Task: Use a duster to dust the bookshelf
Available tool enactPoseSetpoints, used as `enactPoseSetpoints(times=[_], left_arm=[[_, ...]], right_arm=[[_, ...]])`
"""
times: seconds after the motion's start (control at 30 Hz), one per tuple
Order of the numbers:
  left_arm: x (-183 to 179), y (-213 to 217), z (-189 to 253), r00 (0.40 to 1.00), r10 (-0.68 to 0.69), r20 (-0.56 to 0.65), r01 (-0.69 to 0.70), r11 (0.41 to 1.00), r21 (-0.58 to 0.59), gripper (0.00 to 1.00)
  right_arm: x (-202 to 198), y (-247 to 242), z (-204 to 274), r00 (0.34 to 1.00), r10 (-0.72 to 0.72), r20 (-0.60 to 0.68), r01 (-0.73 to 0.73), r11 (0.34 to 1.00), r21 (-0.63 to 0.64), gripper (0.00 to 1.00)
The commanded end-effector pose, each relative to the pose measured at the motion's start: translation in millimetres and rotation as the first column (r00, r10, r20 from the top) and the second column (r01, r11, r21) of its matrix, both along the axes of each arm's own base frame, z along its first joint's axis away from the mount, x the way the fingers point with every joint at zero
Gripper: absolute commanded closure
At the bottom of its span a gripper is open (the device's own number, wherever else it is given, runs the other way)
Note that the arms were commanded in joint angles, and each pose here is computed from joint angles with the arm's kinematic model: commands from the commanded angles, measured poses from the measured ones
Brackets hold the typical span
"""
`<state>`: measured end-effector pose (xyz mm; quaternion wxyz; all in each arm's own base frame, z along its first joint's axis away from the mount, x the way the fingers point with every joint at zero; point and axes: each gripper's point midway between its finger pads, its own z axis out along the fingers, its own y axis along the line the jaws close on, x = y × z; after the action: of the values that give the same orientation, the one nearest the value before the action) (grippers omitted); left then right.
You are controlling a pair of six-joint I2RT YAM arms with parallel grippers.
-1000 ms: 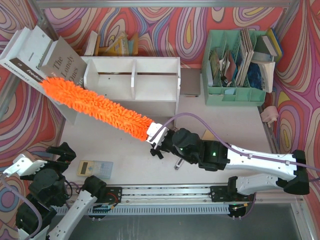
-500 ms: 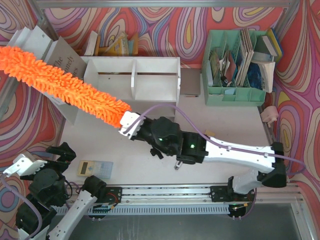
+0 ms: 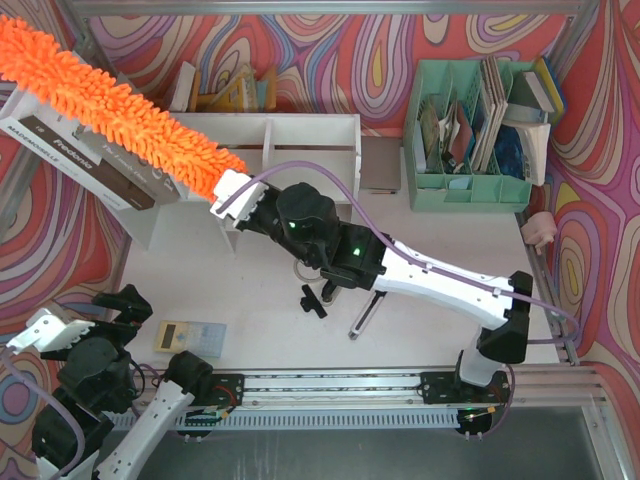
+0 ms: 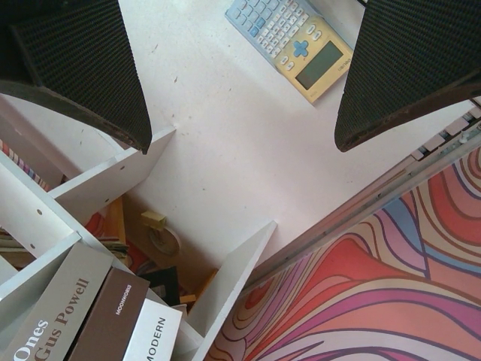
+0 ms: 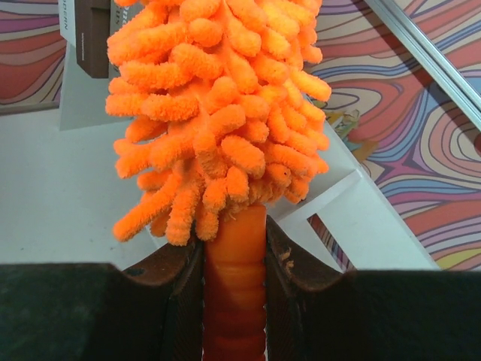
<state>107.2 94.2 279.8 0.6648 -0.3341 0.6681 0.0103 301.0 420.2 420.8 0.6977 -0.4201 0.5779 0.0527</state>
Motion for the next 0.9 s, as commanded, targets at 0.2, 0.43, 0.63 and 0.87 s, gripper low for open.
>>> enactPoseSetpoints(times=[0.2, 0.43, 0.63, 0.87], left_arm=[[0, 0, -1, 1.000, -0.008, 0.012, 0.008, 1.000, 0.008, 0.02], [0, 0, -1, 1.000, -0.007, 0.011, 0.007, 1.000, 0.009, 0.02], [0, 0, -1, 1.000, -0.007, 0.009, 0.007, 1.000, 0.010, 0.02], [0, 0, -1, 1.000, -0.007, 0.009, 0.007, 1.000, 0.010, 0.02]], right_arm=[[18, 17, -5, 0.999, 0.038, -0.013, -0.038, 0.999, 0.002, 1.00], [51, -3, -14, 0.999, -0.026, -0.037, 0.027, 1.000, 0.002, 1.00], [87, -17, -37, 0.994, -0.092, -0.062, 0.091, 0.996, -0.017, 1.00], [118, -45, -29, 0.978, -0.185, -0.098, 0.188, 0.982, 0.021, 1.00]])
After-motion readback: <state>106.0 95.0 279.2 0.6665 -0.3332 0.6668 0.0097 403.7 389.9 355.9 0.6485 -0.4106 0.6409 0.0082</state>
